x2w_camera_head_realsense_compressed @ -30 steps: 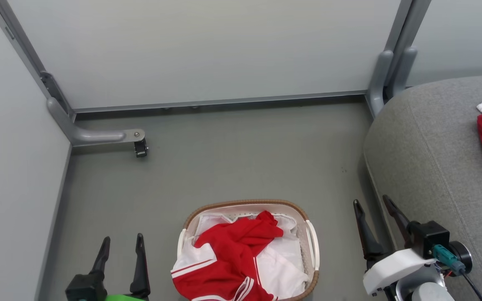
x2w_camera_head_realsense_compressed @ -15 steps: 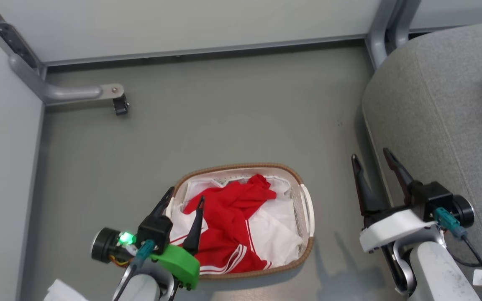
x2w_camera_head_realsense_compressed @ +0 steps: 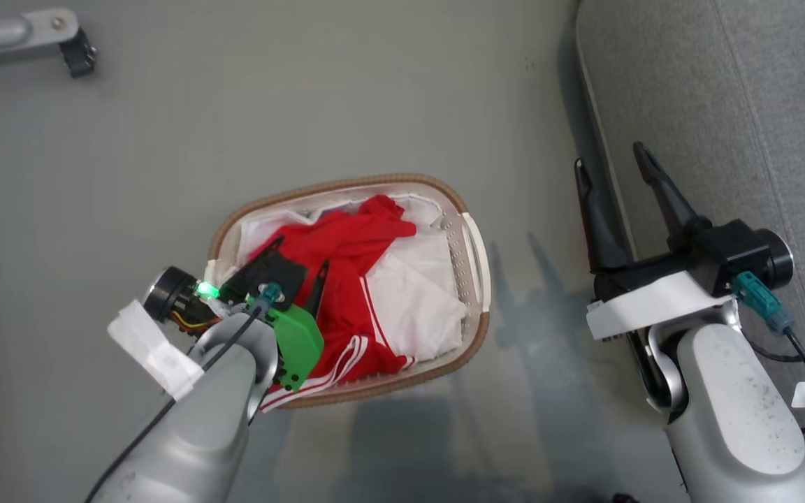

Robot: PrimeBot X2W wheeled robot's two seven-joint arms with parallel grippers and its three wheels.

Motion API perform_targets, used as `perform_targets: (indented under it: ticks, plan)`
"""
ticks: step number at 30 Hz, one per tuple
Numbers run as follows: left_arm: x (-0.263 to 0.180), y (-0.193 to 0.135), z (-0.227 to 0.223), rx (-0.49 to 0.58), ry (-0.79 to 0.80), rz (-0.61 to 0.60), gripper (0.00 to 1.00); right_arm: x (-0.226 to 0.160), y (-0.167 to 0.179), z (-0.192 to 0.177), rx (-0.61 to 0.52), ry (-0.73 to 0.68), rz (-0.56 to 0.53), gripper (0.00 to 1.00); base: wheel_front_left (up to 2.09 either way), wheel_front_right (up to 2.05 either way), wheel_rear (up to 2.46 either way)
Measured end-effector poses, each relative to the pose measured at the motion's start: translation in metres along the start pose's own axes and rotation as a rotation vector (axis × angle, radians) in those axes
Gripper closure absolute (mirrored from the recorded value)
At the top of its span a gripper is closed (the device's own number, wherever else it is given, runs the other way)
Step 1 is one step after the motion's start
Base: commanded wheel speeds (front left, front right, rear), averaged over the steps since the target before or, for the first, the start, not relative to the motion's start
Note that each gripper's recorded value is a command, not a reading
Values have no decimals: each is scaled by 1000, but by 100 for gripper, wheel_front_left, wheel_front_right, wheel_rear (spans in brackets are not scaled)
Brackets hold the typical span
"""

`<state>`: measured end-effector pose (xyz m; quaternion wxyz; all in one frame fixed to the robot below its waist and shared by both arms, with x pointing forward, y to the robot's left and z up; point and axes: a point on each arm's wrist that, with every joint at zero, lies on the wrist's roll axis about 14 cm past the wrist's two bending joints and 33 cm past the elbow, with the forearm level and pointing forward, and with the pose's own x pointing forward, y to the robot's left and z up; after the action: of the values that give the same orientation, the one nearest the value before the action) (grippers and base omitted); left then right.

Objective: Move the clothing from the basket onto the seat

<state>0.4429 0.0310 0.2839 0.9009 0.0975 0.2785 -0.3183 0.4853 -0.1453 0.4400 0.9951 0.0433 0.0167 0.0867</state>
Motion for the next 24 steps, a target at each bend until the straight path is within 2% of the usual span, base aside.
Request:
perform_targets:
  ticks: [9, 24]
  plan:
    - [50, 5, -74, 16, 249, -65, 0, 14, -20, -46, 22, 83, -34, 0, 0, 0, 0]
    - [92, 4, -133, 36, 402, -70, 0, 11, -45, -88, 25, 173, -83, 0, 0, 0, 0]
